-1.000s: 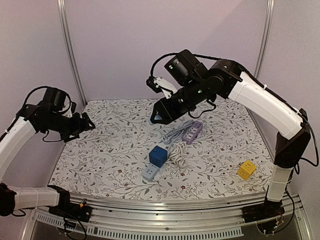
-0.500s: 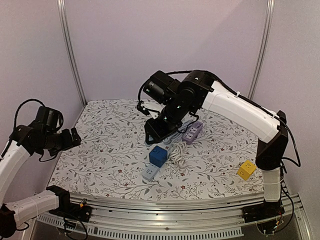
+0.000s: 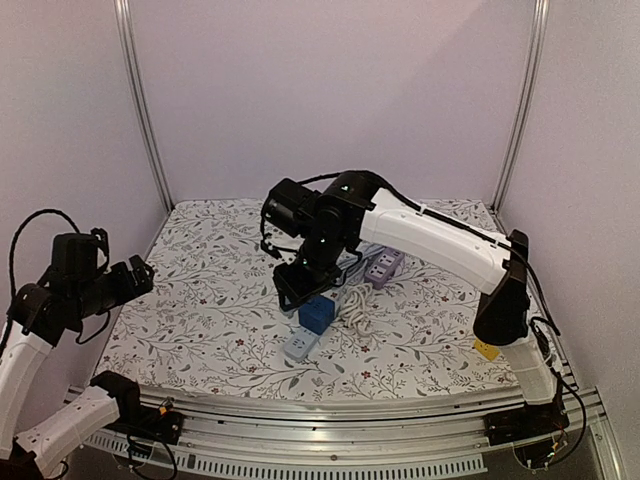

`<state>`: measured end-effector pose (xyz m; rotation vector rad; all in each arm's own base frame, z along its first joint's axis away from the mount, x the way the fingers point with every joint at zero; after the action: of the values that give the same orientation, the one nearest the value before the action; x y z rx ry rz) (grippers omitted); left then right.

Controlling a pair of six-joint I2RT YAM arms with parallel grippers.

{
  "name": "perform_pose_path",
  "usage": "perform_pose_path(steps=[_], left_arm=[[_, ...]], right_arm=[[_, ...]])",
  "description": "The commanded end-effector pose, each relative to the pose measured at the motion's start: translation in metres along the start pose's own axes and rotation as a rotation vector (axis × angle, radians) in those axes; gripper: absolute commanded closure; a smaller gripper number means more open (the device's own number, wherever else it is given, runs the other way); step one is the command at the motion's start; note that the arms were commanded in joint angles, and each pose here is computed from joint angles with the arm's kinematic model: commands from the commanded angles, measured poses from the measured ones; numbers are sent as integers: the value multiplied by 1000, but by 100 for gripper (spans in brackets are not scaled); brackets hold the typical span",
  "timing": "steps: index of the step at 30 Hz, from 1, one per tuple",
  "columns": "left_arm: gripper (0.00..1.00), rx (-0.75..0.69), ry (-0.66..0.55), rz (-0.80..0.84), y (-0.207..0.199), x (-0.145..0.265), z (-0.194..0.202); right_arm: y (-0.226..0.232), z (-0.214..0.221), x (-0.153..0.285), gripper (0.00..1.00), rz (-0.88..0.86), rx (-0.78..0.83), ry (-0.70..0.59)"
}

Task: Insert the plug

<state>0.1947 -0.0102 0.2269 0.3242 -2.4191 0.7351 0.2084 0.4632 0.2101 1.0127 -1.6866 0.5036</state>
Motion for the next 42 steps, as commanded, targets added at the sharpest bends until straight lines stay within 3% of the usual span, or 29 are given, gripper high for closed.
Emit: perform_pose_path(steps=[1, 7, 15, 19, 42], left_arm=[[0, 0, 35, 11, -3, -5, 5], [0, 8, 22, 46, -7, -1, 3], [0, -42, 98, 191, -27, 0, 14], [0, -39, 118, 188, -29, -3, 16], [1, -35, 142, 137, -22, -9, 19]], right_arm=[[-8, 54, -21, 100, 42, 21, 287], [-16, 65, -45, 100, 69, 91, 368], [-17, 65, -54, 100, 54, 226, 379], [-21, 71, -60, 100, 58, 260, 417], [-7, 83, -83, 100, 10, 219, 466]])
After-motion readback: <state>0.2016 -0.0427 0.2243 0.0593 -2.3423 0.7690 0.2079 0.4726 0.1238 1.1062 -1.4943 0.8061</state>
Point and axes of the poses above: each gripper's point midway between its finger pads, its own x axis back along the fingers, its own y axis along the line the jaws close on, z = x × y, the point moved 3 cm from there along x, back along the fingers, and after that the axes turned 11 degrees about x, right-handed, at the moved point
